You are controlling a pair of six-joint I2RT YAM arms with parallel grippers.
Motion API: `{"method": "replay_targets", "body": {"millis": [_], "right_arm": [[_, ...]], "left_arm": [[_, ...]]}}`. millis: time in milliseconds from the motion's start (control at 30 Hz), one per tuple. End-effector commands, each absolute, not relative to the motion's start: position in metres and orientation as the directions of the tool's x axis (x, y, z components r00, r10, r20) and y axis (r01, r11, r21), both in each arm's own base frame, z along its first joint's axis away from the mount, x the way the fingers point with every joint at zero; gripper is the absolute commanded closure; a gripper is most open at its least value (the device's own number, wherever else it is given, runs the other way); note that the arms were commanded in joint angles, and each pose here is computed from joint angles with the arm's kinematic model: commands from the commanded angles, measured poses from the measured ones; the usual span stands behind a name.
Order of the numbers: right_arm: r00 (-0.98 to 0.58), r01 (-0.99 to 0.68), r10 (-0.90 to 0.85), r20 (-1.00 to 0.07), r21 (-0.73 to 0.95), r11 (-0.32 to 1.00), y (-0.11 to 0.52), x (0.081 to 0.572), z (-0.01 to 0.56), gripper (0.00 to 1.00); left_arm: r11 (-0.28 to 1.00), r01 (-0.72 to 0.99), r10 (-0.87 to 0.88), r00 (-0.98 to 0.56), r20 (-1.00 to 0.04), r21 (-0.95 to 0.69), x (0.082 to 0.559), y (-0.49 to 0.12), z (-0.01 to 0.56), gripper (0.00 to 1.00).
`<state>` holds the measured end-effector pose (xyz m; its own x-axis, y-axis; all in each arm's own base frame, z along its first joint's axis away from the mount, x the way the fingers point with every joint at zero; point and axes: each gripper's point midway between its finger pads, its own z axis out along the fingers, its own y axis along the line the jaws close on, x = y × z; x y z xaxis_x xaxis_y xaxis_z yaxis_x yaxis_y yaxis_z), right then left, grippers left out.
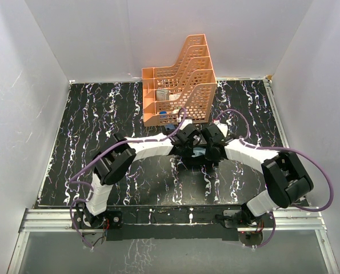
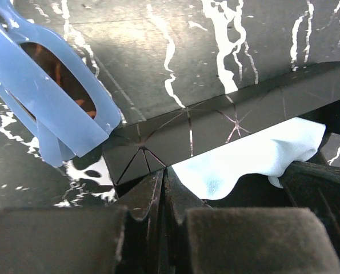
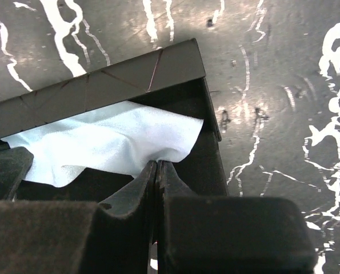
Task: Organize the sunglasses
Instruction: Move the sunglasses case to the center of the board.
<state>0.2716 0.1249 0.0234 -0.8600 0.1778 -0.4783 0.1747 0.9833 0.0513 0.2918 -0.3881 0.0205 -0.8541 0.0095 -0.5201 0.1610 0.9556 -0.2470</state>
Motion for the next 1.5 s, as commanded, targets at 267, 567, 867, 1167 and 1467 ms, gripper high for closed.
{"method": "replay_targets", "body": {"millis": [267, 567, 867, 1167, 1467], "right_arm": [[-0.858, 0.148, 0.197, -0.474, 0.138, 0.979, 0.172, 0.236, 0.023, 1.0], [-0.851, 0.153, 0.206, -0.483, 0.148, 0.977, 0.175, 0.221, 0.025, 1.0], [-0.84, 0.161, 0.2, -0.505, 0.121, 0.98, 0.169, 0.225, 0.025, 1.0], [-0.801, 0.163, 0.207, -0.562, 0.128, 0.978, 0.171, 0.241, 0.048, 1.0], [-0.774, 0.106, 0.173, -0.61, 0.144, 0.984, 0.183, 0.257, 0.082, 1.0]], "left_arm": [[0.948, 0.274, 0.166, -0.857, -0.489, -0.159, 0.277, -0.342, 0.027, 1.0], [0.954, 0.257, 0.158, -0.868, -0.472, -0.152, 0.265, -0.327, 0.031, 1.0], [0.964, 0.223, 0.133, -0.876, -0.464, -0.144, 0.253, -0.316, 0.039, 1.0], [0.964, 0.224, 0.127, -0.865, -0.486, -0.146, 0.256, -0.321, 0.05, 1.0], [0.957, 0.232, 0.11, -0.843, -0.526, -0.172, 0.263, -0.333, 0.078, 1.0]]}}
